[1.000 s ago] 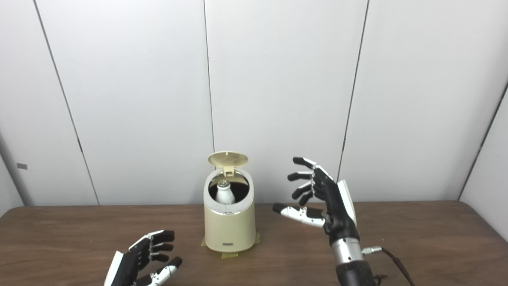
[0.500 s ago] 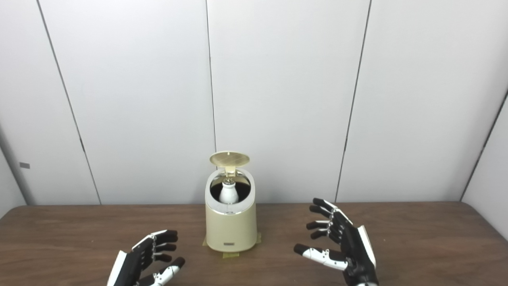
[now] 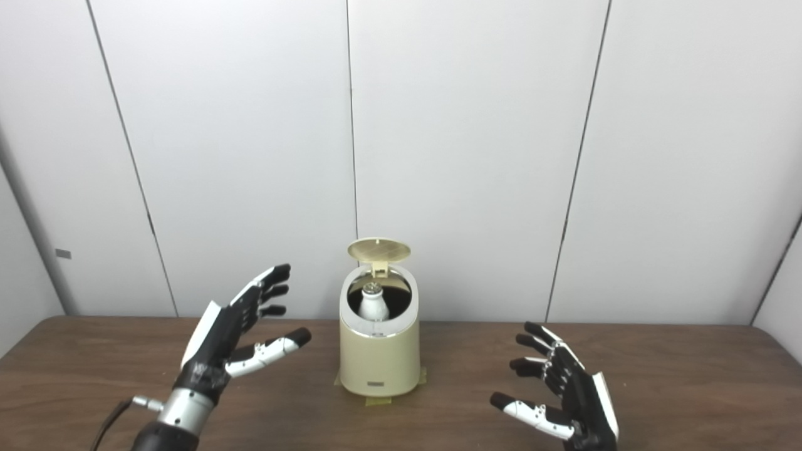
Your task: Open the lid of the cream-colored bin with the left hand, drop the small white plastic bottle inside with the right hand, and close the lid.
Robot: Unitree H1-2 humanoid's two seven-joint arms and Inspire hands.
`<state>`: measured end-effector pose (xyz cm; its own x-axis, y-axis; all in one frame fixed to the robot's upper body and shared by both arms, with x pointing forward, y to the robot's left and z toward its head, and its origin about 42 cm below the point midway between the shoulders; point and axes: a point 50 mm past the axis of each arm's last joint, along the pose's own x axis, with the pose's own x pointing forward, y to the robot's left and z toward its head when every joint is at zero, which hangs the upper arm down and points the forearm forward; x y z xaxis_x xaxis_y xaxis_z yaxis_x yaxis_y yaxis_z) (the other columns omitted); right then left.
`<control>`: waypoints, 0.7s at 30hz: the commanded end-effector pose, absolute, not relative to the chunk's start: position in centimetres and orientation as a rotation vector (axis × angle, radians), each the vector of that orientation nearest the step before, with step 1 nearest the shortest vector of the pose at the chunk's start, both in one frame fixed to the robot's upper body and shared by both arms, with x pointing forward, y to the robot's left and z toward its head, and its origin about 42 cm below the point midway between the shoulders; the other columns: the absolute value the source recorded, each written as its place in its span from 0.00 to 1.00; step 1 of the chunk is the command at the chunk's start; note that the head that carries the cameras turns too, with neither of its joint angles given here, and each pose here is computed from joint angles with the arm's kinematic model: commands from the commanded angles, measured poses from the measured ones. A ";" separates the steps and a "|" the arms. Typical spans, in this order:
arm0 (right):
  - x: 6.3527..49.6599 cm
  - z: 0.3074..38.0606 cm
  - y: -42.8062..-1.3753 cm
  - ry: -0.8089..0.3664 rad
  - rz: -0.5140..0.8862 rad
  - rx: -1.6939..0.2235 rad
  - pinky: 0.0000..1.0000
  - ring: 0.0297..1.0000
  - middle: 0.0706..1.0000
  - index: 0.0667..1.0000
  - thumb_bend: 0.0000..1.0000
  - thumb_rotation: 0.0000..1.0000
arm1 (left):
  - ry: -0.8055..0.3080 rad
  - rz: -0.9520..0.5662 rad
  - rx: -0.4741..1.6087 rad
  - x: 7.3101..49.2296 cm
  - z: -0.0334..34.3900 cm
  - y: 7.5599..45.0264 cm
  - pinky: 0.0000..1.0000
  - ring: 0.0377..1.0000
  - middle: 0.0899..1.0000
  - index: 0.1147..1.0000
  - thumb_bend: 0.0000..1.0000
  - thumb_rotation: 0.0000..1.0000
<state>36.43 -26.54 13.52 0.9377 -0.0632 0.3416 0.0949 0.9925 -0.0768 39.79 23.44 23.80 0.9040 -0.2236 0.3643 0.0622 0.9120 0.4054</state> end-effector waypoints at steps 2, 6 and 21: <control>37.4 15.3 -26.3 -0.443 -0.080 -0.080 0.60 0.59 0.74 0.79 0.75 0.17 | -0.499 -0.177 0.450 41.5 28.5 22.8 0.82 0.95 0.98 0.99 0.93 0.42; 37.4 15.0 -26.2 -0.442 -0.077 -0.080 0.56 0.58 0.73 0.78 0.75 0.17 | -0.511 -0.192 0.489 43.3 30.7 22.1 0.86 0.98 1.00 1.00 0.96 0.41; 36.9 14.9 -25.9 -0.439 -0.072 -0.068 0.49 0.54 0.72 0.77 0.73 0.17 | -0.527 -0.267 0.782 48.6 35.3 19.0 0.95 0.99 0.94 0.88 0.94 0.47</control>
